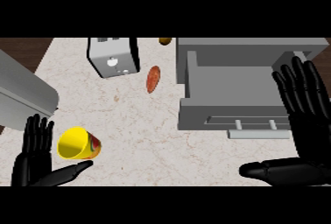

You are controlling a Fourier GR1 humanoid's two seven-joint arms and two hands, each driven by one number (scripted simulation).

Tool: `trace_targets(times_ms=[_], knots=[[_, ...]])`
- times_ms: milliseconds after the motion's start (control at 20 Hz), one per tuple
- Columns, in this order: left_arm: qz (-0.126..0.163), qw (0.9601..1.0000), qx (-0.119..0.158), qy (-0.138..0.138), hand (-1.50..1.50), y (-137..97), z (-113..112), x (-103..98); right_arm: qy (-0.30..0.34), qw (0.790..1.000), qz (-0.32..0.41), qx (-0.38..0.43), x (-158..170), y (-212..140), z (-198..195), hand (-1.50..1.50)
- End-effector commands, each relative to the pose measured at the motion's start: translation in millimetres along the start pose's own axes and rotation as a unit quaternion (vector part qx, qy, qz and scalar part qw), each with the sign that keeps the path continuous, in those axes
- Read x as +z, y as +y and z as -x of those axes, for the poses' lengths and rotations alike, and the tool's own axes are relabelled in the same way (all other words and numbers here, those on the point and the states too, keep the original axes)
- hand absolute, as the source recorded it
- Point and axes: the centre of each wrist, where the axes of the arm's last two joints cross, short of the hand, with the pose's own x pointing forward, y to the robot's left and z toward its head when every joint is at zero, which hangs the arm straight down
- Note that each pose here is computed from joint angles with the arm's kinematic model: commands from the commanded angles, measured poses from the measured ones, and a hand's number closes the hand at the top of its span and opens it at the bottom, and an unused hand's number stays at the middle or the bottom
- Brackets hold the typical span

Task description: Pick up the cup, place it into the drawer and close the drawer

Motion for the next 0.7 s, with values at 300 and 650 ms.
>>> trace_targets(times_ms=[300,650], knots=[[-0.003,0.9998,0.007,0.020,-1.50,13,50,-3,0.000,1.000,-0.008,-0.004,-9,-5,14,-1.50],[-0.021,0.9996,0.004,0.019,-1.50,30,70,13,0.007,1.000,-0.007,-0.004,-5,-13,18,-1.50]])
